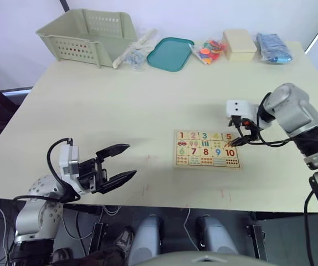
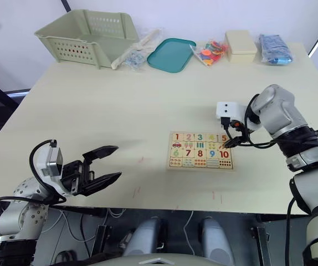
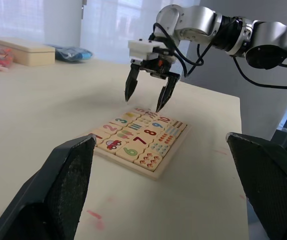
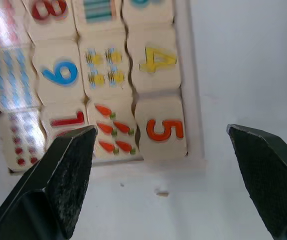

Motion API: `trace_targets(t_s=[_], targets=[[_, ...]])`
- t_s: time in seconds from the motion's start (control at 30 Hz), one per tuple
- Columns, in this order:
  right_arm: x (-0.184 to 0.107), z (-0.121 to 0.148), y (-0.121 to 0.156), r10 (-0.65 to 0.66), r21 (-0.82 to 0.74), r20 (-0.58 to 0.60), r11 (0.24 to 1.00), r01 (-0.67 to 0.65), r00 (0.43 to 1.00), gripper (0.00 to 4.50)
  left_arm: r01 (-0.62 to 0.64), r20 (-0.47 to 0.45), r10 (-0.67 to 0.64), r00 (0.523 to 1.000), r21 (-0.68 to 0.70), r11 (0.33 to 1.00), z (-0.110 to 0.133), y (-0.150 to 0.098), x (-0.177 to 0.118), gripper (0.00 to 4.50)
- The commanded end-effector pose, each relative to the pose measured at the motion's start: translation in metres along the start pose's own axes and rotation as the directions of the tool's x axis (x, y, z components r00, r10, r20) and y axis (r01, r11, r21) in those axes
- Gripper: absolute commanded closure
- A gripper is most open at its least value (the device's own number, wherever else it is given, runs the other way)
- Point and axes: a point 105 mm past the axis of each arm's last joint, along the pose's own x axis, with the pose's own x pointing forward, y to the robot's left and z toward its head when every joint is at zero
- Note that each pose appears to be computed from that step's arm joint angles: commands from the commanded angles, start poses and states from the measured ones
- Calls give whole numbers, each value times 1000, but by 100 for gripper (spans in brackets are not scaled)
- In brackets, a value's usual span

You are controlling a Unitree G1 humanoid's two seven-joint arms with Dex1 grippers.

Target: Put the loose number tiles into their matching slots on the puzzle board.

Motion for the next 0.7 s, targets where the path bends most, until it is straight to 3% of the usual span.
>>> trace_targets(t_s=[0.03, 0.2, 0.4, 0.43, 0.5, 0.7], targets=[[-22, 15, -1, -53, -24, 170, 998, 57, 984, 13, -5, 13, 4, 1000, 32, 999, 4, 1, -3, 0], [-36, 3, 0, -161, 35, 318, 987, 158, 934, 13, -9, 13, 8, 1000, 26, 1000, -2, 5, -9, 0], [-34, -18, 4, -205, 126, 346, 977, 171, 916, 13, 8, 19, -9, 1000, 33, 999, -1, 7, -7, 0], [-34, -20, 4, -207, 136, 352, 976, 169, 913, 64, 11, 19, -12, 1000, 35, 999, 0, 7, -6, 0], [-34, -26, 5, -217, 142, 344, 974, 178, 914, 121, 17, 21, -18, 1000, 38, 999, 3, 7, -2, 0], [-31, -36, 2, -239, 175, 304, 966, 192, 922, 435, 27, 25, -28, 999, 41, 999, 8, 6, 9, 0]])
